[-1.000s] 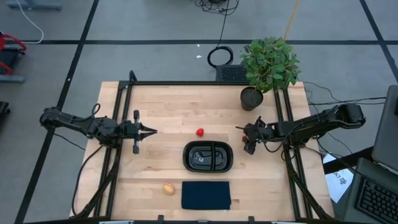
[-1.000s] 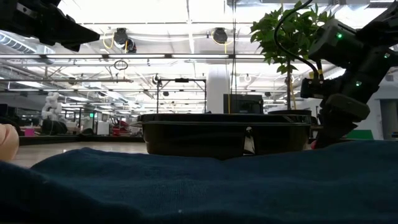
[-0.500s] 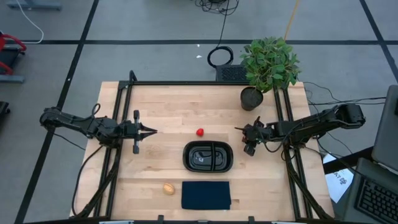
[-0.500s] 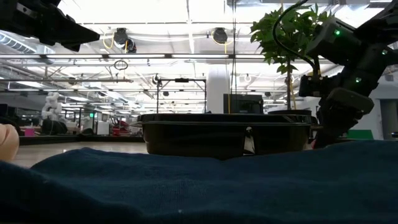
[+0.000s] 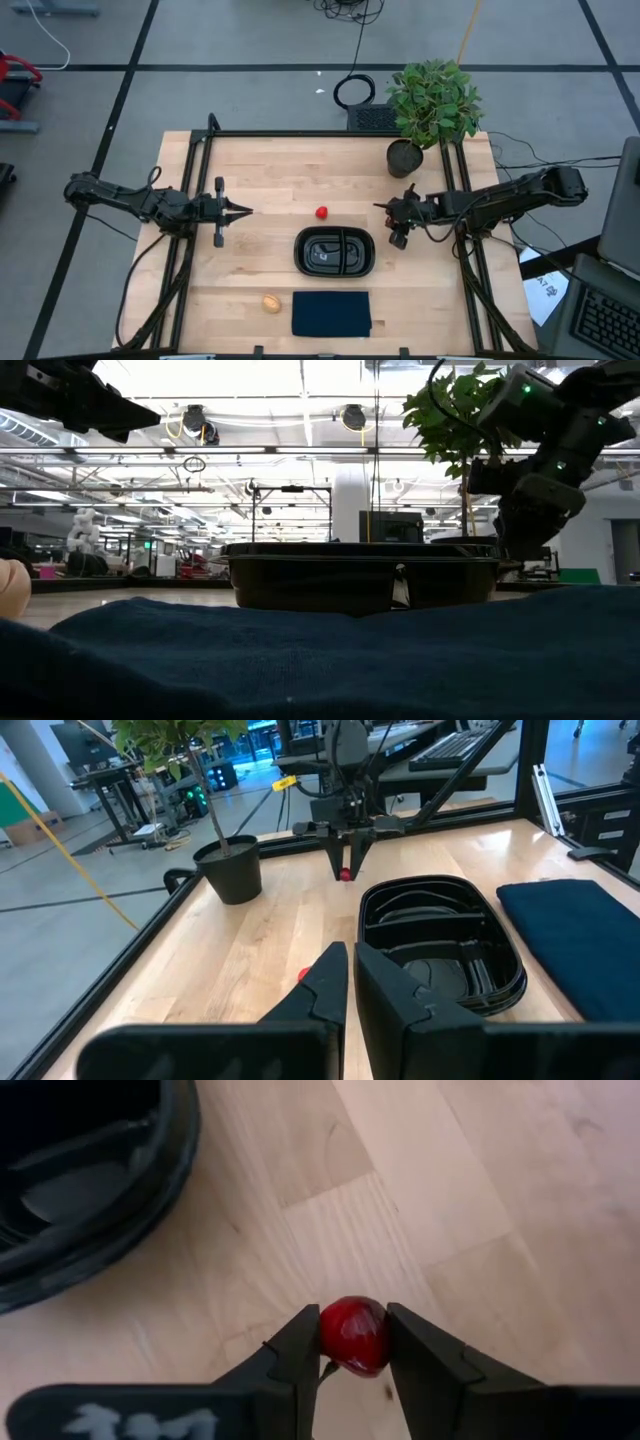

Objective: Pick and placing Produce into tupperware
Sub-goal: Put the cherry into the black container

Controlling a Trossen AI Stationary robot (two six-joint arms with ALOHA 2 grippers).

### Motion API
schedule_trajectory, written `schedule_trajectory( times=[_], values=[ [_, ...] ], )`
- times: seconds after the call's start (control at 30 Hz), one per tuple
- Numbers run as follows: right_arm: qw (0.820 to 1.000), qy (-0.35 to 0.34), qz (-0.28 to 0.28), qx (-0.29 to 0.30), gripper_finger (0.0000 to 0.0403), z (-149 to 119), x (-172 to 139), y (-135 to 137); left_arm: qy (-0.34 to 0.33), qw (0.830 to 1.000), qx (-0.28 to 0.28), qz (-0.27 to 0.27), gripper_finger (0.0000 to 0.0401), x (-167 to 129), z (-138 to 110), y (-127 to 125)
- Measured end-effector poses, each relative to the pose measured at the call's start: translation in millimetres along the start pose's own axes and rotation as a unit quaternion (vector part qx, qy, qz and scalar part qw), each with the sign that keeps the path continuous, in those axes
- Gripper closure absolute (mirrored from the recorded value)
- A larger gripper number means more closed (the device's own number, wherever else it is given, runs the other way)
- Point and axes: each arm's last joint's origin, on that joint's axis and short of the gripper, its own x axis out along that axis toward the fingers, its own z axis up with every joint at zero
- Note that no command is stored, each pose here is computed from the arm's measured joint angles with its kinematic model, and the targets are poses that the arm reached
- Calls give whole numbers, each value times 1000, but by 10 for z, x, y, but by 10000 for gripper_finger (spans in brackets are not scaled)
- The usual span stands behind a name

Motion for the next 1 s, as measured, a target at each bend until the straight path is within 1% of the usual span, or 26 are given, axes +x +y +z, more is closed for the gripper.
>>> schedule_trajectory(
  times=[0.1,0.3,0.6,1.0],
  values=[
    [1000,5,-1,-3,303,39,-40,10,0,1000,9,0,375,0,0,0],
    [999,19,22,-14,303,165,-151,62,0,1000,11,0,375,0,1,0],
    [997,24,22,-63,305,348,-324,112,0,1000,12,0,375,0,0,0],
    [996,25,22,-78,311,358,-335,114,0,1000,11,0,375,0,0,0]
  ],
)
